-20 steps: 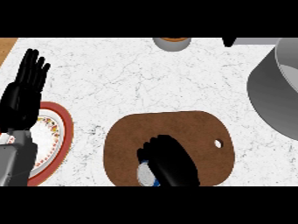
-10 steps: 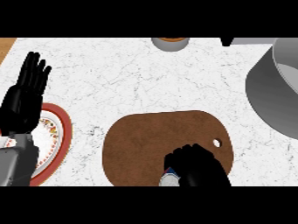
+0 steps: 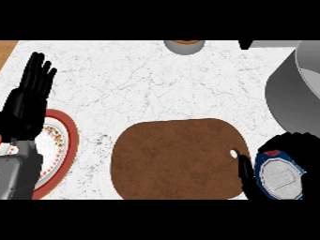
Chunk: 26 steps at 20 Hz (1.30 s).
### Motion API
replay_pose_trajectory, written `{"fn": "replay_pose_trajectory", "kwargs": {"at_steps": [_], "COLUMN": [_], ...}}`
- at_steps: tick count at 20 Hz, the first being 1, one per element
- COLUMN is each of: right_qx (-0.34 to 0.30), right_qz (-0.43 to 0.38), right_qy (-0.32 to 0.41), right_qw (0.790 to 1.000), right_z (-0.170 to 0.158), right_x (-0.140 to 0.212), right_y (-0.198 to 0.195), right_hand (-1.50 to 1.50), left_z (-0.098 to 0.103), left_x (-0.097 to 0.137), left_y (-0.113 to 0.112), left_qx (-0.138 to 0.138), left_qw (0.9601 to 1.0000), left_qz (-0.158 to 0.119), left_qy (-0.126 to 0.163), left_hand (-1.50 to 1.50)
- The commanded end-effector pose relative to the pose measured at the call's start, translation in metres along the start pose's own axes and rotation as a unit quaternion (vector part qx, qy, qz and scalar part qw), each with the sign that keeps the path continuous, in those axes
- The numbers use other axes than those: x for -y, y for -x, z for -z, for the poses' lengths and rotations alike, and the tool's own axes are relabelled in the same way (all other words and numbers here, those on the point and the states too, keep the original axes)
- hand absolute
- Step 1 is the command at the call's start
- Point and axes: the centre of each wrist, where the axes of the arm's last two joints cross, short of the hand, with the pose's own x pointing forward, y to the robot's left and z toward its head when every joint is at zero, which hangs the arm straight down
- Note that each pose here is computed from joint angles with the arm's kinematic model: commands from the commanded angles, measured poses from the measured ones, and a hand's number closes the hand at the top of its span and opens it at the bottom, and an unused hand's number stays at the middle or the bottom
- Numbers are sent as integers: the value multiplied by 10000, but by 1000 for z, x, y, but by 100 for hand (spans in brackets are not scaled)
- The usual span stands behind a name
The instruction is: Pick the can from the cutting board and place it in the pot
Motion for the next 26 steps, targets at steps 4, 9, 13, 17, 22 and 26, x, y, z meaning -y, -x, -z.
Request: {"fn": "replay_pose_trajectory", "kwargs": {"at_steps": [4, 9, 13, 17, 22, 26], "right_qx": [-656, -972, -1034, -1072, -915, -1058], "right_qz": [-181, -502, -359, -208, -448, -343], "right_qy": [246, 30, 184, 178, -143, -94], "right_qw": [9974, 9940, 9938, 9939, 9947, 9938], "right_z": [42, 62, 75, 91, 96, 119], "right_x": [49, 49, 49, 67, 27, 28], "right_y": [76, 153, 205, 254, 290, 314], "right_hand": [150, 150, 150, 150, 150, 150], "left_z": [-6, 3, 5, 10, -15, 2], "left_x": [1, -4, 7, 12, -2, 14], "left_y": [6, 4, 7, -2, -3, 6], "left_qx": [-6, 8, -44, 41, 94, 31], "left_qw": [10000, 10000, 10000, 10000, 9999, 9999], "left_qz": [19, -36, -66, -21, -31, -50], "left_qy": [45, 22, 56, 29, 90, 101], "left_hand": [0, 0, 0, 0, 0, 0]}}
